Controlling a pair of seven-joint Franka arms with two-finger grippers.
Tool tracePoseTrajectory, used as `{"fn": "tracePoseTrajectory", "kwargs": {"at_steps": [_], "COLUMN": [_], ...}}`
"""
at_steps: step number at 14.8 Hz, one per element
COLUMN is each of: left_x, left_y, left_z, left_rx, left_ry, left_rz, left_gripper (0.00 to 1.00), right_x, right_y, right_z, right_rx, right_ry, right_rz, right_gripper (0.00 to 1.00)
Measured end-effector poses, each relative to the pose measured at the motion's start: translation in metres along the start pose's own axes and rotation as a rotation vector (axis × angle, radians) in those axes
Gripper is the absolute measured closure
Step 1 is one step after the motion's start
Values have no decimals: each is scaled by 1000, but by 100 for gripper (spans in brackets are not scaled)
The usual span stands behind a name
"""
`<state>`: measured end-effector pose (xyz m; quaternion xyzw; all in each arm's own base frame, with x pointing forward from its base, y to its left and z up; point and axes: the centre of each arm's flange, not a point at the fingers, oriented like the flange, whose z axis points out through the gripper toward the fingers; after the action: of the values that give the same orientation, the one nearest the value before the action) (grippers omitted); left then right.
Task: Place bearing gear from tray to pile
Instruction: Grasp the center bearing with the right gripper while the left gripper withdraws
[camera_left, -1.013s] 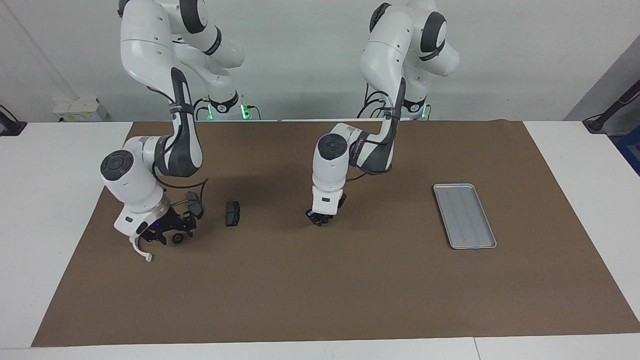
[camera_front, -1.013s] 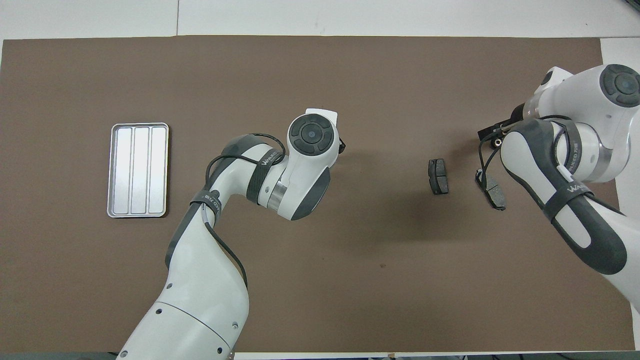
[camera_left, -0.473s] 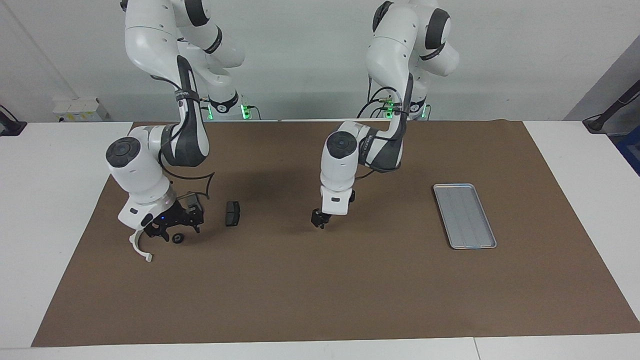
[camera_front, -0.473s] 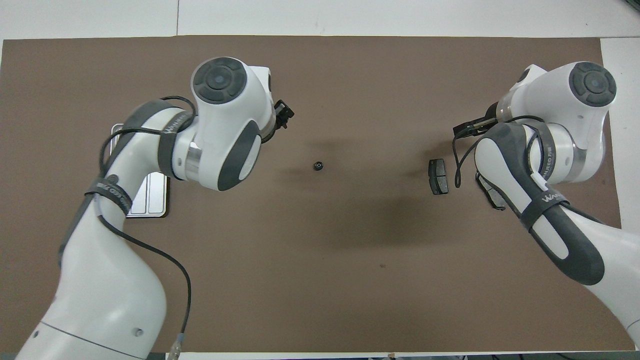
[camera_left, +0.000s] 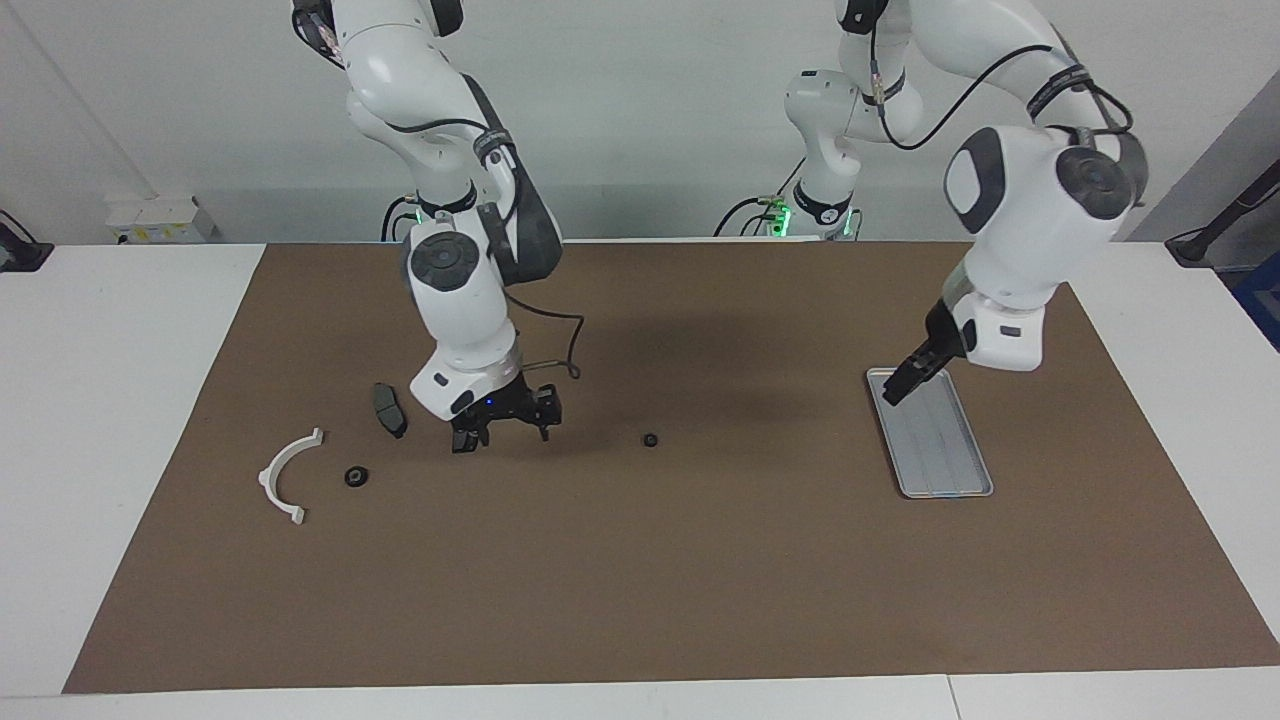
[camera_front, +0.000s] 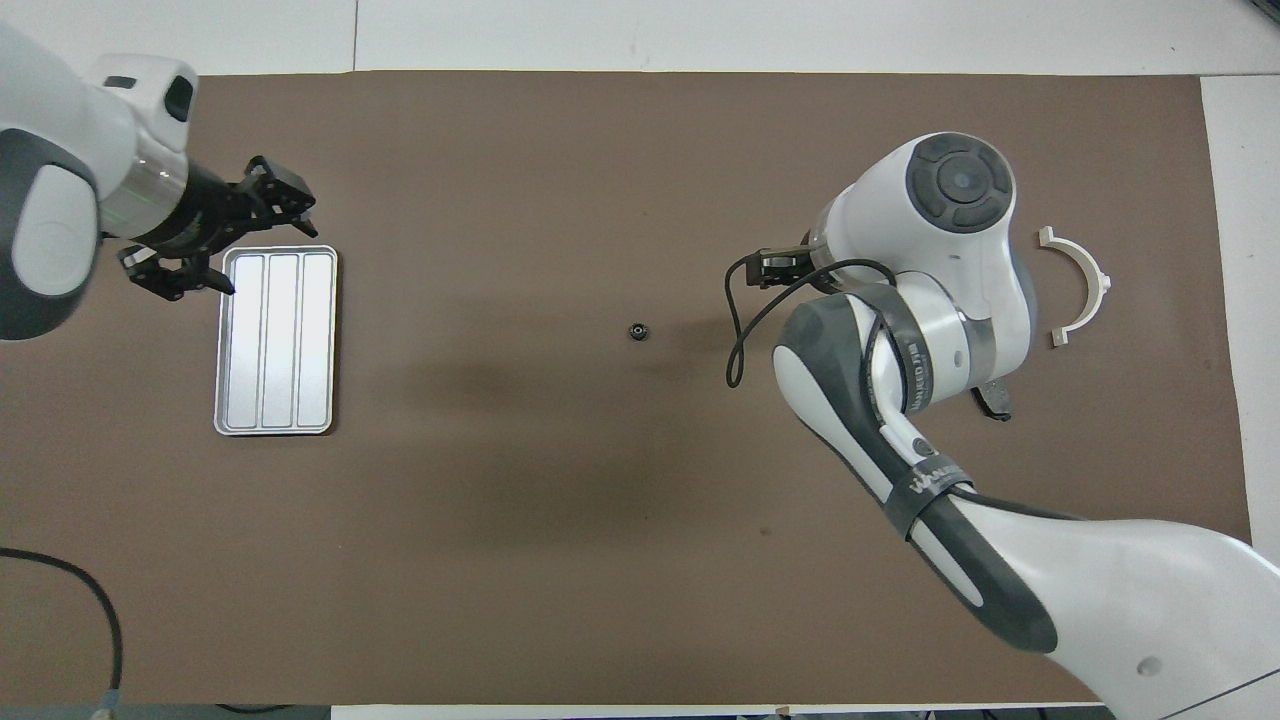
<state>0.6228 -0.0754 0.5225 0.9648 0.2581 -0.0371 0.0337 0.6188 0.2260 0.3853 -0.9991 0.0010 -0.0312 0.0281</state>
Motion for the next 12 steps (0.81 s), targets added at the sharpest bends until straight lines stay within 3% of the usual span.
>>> {"fn": "tracePoseTrajectory", "kwargs": {"at_steps": [6, 12], "left_x": [2, -23], "left_y": [-81, -129], "left_z": [-40, -53], "left_rx": [3, -17], "left_ry": [-56, -67], "left_rz": [121, 251], "left_gripper": [0, 0], "right_x": [-26, -16], "right_y": [-110, -125], "right_z": [24, 60], "right_rx": [-47, -47], "right_ry": [-17, -29], "right_rz": [32, 39], "right_gripper": [10, 10]}}
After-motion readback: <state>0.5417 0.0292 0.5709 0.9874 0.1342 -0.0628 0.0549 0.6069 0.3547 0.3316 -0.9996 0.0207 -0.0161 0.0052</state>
